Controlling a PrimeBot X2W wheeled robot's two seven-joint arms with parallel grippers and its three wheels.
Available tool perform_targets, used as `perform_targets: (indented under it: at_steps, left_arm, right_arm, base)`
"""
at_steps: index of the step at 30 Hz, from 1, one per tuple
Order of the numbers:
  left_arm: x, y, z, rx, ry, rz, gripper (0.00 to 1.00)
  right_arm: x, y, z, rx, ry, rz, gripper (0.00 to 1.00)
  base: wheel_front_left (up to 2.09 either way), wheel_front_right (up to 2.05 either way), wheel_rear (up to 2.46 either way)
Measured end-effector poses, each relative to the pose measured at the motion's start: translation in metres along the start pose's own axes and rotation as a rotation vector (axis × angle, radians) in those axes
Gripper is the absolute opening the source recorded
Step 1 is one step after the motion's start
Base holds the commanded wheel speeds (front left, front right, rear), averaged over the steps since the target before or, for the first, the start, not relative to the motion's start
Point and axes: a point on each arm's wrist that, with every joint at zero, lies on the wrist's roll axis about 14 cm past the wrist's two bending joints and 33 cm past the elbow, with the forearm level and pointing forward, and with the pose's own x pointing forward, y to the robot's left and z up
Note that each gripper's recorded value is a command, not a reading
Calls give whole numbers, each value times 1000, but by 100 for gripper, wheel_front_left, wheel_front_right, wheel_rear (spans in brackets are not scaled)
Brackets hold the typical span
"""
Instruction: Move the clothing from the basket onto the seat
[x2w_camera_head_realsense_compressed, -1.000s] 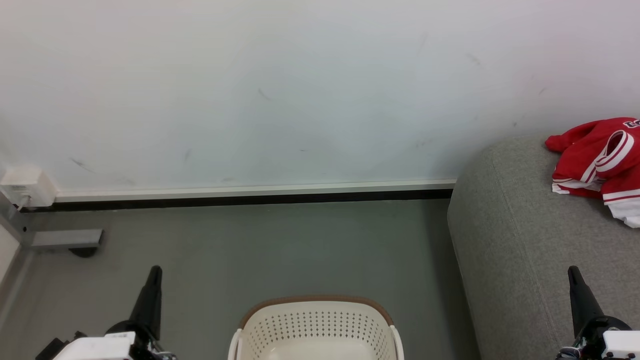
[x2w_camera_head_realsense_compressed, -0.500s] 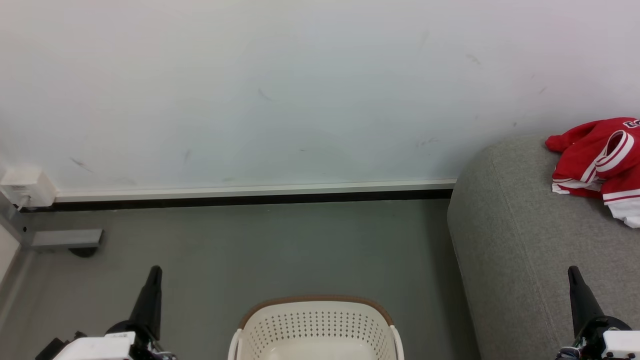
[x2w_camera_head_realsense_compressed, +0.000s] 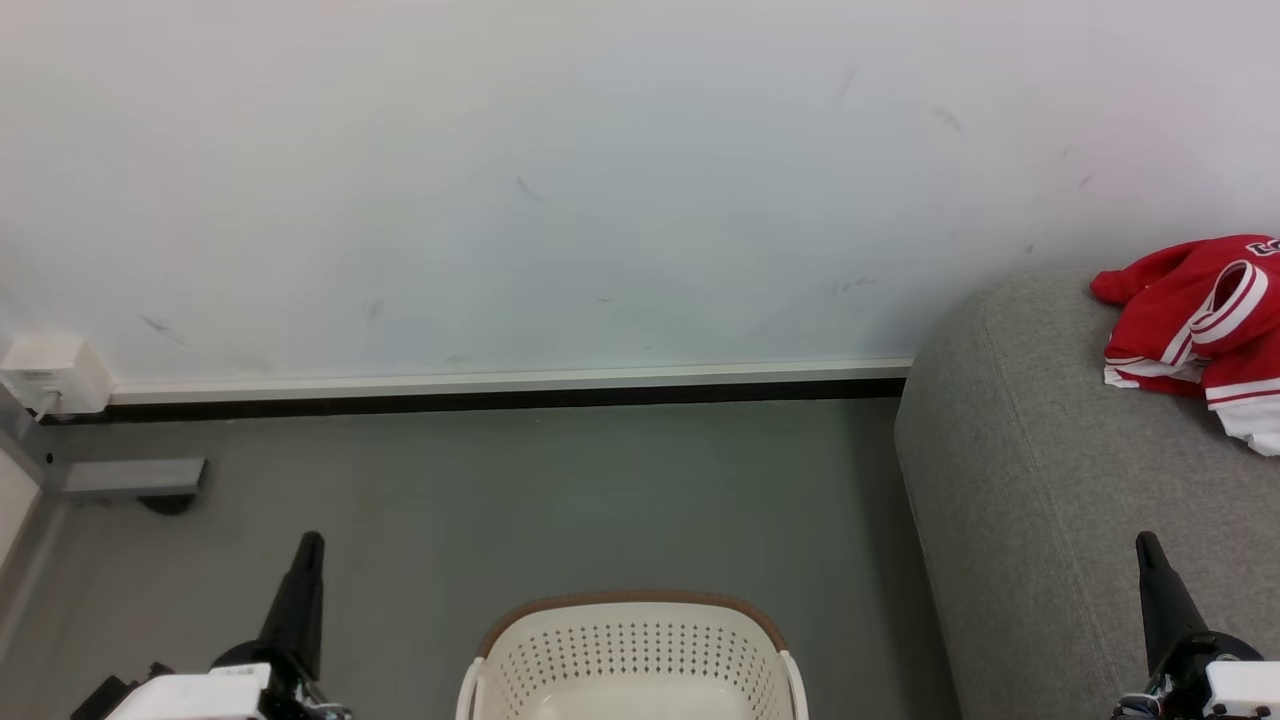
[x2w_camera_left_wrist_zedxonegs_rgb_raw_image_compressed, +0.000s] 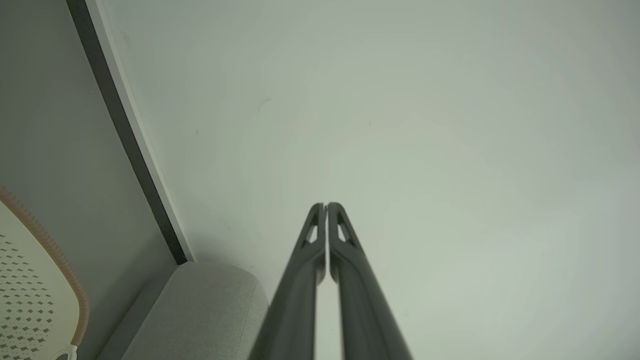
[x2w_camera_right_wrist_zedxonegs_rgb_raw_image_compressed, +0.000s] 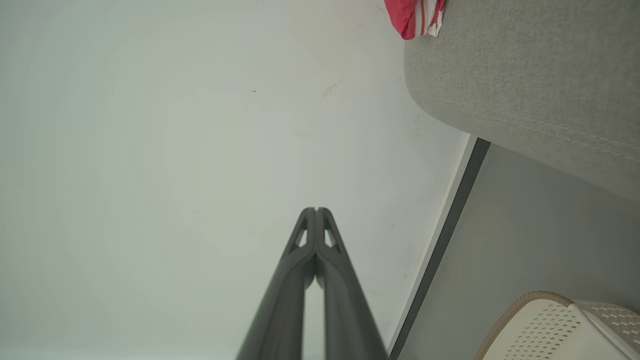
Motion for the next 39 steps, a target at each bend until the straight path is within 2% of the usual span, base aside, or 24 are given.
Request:
perform_targets:
  at_steps: [39]
  left_arm:
    - [0,0,0,0,0,0,0]
  right_arm:
    - [0,0,0,0,0,0,0]
  base:
    - [0,0,0]
